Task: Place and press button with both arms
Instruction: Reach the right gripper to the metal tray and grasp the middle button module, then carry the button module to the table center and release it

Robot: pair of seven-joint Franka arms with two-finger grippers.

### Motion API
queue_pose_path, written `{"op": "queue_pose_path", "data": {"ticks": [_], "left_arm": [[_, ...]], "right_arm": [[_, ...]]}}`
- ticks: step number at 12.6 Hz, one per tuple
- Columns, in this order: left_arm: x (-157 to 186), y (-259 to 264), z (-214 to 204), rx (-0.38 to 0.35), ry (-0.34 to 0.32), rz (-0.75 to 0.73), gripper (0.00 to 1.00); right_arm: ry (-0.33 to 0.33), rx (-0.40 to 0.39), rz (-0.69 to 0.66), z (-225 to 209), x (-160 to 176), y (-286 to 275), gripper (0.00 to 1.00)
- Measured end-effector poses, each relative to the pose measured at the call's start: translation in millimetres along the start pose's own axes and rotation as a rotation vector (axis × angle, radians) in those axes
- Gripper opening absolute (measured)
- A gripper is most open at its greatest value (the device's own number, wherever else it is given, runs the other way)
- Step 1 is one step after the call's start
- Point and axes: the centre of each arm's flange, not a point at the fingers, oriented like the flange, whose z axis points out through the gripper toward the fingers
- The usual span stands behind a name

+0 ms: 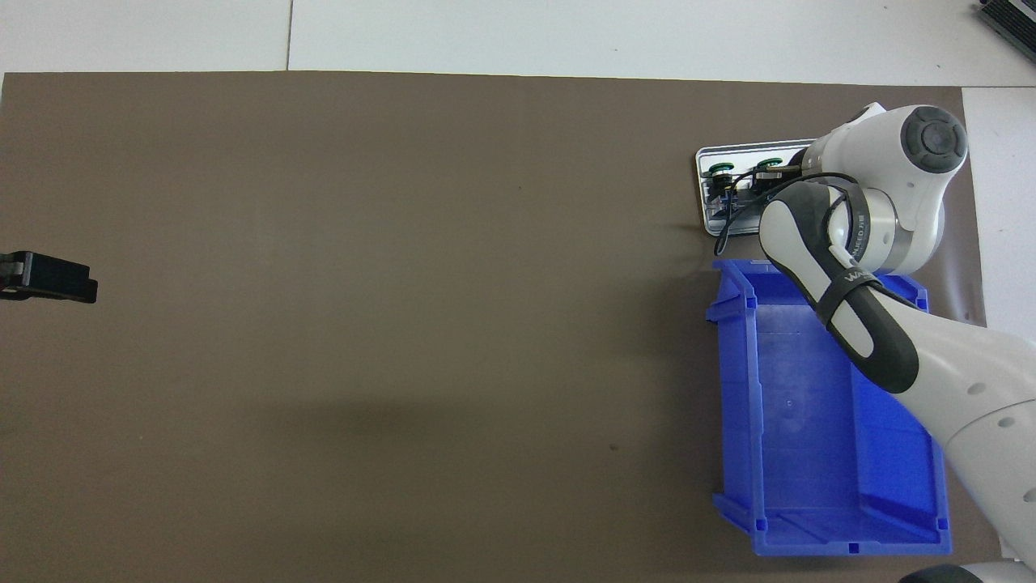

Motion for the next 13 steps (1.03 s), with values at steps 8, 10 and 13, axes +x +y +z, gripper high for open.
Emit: {"op": "queue_pose_path", "data": {"ticks": [8,10,13], "left_arm": [[0,0,0,0.0,0.0,0.0,1.0],[0,0,0,0.0,0.0,0.0,1.0],[0,0,0,0.0,0.0,0.0,1.0]], "right_arm": [[-0.072,-0.059,0.868,-163,-2,-134,0.44],[-0.064,-0.078,1.041,-169,-20,-192,0.44],[-0.066,-0.1,1.24,-168,-58,-279,0.44]]}}
